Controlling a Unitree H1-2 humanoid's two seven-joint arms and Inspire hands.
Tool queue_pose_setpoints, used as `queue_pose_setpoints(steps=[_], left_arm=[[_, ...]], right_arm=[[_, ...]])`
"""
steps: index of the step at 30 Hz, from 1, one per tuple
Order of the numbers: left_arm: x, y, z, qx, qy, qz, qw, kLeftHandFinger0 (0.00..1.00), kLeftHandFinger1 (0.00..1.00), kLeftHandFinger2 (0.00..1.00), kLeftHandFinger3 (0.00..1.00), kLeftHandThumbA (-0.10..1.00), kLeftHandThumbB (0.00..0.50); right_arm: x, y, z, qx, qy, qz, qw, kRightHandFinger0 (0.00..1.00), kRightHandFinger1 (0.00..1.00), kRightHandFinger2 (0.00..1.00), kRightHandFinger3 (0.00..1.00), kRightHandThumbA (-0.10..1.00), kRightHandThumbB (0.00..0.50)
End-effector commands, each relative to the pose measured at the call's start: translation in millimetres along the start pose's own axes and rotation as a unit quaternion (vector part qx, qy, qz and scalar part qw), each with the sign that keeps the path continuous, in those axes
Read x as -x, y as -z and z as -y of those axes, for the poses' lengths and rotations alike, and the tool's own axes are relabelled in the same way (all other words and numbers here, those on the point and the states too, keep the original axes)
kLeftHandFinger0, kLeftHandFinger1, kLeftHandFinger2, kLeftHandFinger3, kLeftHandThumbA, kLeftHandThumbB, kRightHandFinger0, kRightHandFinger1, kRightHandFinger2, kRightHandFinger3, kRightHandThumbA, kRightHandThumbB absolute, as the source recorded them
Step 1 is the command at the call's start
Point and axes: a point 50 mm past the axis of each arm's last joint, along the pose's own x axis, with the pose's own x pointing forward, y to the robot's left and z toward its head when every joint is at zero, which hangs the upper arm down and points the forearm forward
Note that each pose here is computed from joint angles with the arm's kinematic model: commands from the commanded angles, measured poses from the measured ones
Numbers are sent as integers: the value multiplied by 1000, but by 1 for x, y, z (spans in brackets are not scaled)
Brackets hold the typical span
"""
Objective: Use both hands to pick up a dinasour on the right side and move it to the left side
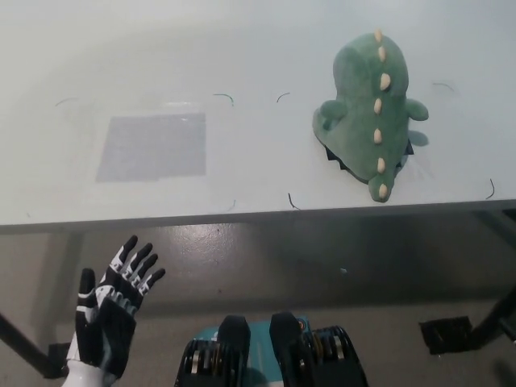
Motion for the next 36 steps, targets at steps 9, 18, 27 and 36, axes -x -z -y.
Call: queue_pose_setpoints(steps=[9, 18, 27, 36], left_arm=[[-42, -65, 26, -9, 51, 112, 992, 1000, 1000, 1000, 1000, 1000, 391], [-102, -113, 62, -23, 95, 171, 980, 1000, 1000, 1000, 1000, 1000, 375], [-157, -132, 90, -27, 124, 189, 974, 1000, 1000, 1000, 1000, 1000, 334], [-227, -150, 117, -30, 131, 206, 969, 1000, 1000, 1000, 1000, 1000, 292]], right_arm=[[-29, -58, -2, 9, -18, 120, 993, 1000, 1000, 1000, 1000, 957, 251], [-60, -90, -12, 33, -38, 168, 984, 1000, 1000, 1000, 1000, 1000, 214], [-100, -104, -17, 34, -37, 176, 983, 1000, 1000, 1000, 1000, 978, 246], [-158, -129, -26, 49, -20, 197, 979, 1000, 1000, 1000, 1000, 981, 210]])
